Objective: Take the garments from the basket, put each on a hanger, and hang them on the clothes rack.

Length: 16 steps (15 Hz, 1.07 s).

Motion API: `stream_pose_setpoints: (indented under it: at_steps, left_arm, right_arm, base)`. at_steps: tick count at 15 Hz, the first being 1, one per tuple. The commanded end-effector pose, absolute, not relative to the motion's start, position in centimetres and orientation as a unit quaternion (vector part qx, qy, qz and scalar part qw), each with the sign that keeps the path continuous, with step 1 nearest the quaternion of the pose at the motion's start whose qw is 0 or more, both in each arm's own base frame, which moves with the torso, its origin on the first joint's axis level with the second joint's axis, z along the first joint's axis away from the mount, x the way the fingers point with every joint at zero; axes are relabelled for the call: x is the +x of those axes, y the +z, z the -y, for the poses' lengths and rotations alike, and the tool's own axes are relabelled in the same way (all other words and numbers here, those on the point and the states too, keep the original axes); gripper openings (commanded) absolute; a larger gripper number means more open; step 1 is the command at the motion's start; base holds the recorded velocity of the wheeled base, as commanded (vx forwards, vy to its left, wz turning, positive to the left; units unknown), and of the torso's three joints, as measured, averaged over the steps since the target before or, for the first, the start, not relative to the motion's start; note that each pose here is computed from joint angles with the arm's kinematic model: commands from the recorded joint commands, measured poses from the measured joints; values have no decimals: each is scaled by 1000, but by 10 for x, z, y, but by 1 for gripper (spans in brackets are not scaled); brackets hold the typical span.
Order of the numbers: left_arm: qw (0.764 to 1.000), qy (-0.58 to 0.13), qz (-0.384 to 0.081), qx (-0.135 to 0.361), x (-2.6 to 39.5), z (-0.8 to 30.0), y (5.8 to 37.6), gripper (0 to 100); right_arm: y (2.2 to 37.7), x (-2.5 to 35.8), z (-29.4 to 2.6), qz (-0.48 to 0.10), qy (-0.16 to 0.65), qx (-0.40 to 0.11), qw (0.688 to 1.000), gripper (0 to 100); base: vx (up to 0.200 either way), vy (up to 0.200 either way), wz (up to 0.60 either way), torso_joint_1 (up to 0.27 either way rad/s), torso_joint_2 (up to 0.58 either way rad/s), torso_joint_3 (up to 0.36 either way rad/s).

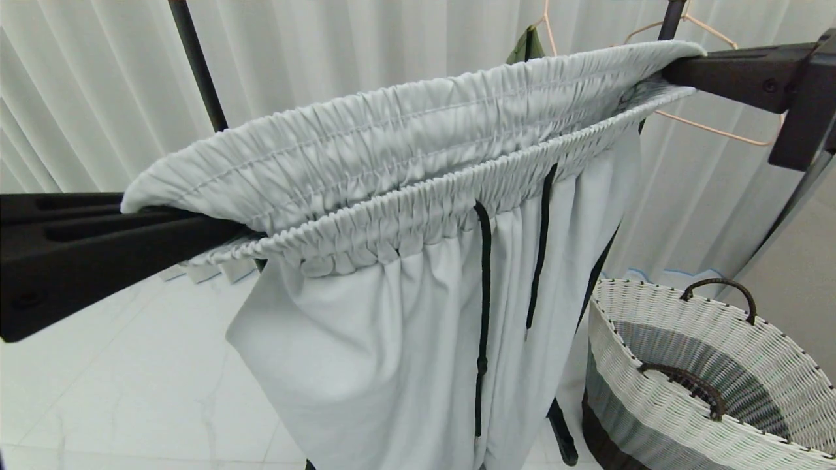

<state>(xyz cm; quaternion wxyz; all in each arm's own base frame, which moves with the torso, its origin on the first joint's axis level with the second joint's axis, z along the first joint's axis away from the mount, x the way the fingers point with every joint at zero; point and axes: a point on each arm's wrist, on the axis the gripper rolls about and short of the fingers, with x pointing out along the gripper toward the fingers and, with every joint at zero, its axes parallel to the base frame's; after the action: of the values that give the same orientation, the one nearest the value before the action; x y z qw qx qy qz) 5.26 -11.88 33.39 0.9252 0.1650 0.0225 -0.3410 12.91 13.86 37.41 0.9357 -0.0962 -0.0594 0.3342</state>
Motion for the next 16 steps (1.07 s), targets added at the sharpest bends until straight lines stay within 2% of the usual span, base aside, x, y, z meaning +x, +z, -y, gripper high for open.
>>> stream_pose_setpoints:
  at_steps: [1,4,6,9,16]
  left_arm:
    - [931,-322,-24,168,55,121,335,0]
    - [949,-257,-36,178,77,131,339,0]
    - [963,-213,-30,163,99,141,340,0]
    - [966,-205,-24,154,109,152,335,0]
    - [967,-206,-17,149,113,160,339,0]
  right_arm:
    - [380,123,-125,66,320,-94,941,0]
    - [384,103,-102,44,318,-105,941,0]
    - [375,90,-89,18,325,-116,939,0]
    - [356,81,-86,5,342,-126,931,0]
    - [360,82,-88,10,345,-127,930,0]
  base:
    - [0,0,0,0,0,0]
    - [0,0,0,0,0,0]
    - [0,0,0,0,0,0]
    - [0,0,0,0,0,0]
    - [0,0,0,0,0,0]
